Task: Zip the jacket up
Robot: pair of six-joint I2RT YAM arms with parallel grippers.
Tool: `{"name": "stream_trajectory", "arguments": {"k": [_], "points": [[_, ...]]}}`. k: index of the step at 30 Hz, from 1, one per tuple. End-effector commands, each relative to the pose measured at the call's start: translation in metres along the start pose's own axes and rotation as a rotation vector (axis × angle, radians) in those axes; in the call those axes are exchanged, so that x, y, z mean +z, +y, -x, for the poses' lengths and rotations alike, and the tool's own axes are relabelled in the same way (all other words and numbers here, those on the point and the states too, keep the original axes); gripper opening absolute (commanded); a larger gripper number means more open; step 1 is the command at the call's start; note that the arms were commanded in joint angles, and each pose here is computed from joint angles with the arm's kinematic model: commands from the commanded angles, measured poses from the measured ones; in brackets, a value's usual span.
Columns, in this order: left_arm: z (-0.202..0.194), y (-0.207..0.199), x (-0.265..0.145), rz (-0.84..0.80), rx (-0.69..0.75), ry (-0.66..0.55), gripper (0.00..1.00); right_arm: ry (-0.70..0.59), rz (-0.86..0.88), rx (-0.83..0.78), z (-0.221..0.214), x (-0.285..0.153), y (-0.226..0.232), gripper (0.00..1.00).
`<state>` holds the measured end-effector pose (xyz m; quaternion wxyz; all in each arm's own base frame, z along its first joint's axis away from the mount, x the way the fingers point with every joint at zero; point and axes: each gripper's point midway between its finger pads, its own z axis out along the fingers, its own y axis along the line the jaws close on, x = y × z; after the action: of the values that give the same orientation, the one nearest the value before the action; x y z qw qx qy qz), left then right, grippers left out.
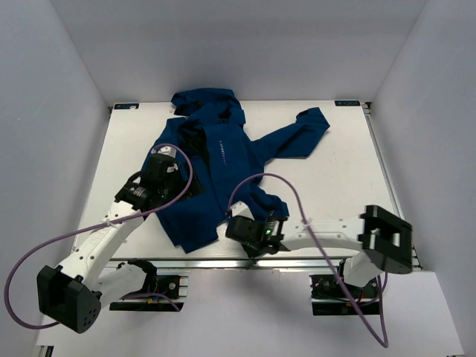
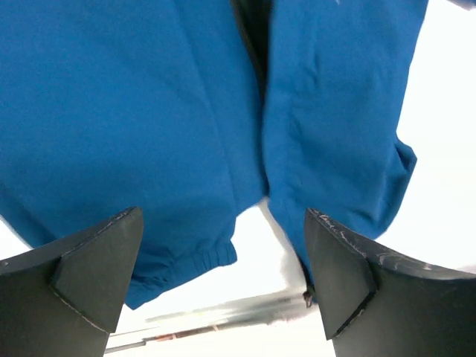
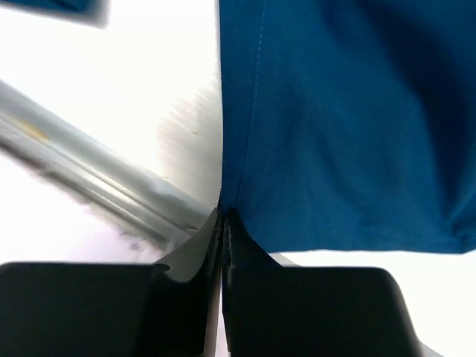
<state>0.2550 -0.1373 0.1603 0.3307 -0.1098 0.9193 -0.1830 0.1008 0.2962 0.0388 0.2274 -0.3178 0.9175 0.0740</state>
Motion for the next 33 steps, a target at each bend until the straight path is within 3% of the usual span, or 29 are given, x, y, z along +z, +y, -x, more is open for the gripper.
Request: {"name": "stream_trajectory", "arguments": {"k": [1, 3, 7, 15, 19, 21, 33], "points": [[-0.016, -0.032, 0.000, -0.215, 0.057, 0.059, 0.98, -0.119, 0.160, 0.085, 0.030, -0.017, 0.004, 0.00], [-0.045, -0.045, 0.000, -0.359, 0.066, 0.155, 0.98, -0.145, 0.282, 0.149, 0.043, -0.028, 0.000, 0.00], [-0.071, -0.080, -0.010, -0.668, 0.083, 0.202, 0.98, -0.270, 0.527, 0.203, 0.067, -0.052, -0.003, 0.00], [-0.114, -0.124, -0.016, -0.891, 0.156, 0.321, 0.98, -0.353, 0.692, 0.201, 0.087, -0.074, 0.002, 0.00], [-0.131, -0.127, -0.016, -0.938, 0.162, 0.382, 0.97, -0.377, 0.728, 0.305, 0.097, -0.076, -0.012, 0.00], [-0.133, -0.129, -0.017, -0.956, 0.177, 0.380, 0.93, -0.404, 0.757, 0.344, 0.102, -0.082, -0.017, 0.00], [-0.142, -0.130, -0.012, -0.946, 0.209, 0.396, 0.76, -0.407, 0.785, 0.380, 0.106, -0.091, -0.023, 0.00]]}}
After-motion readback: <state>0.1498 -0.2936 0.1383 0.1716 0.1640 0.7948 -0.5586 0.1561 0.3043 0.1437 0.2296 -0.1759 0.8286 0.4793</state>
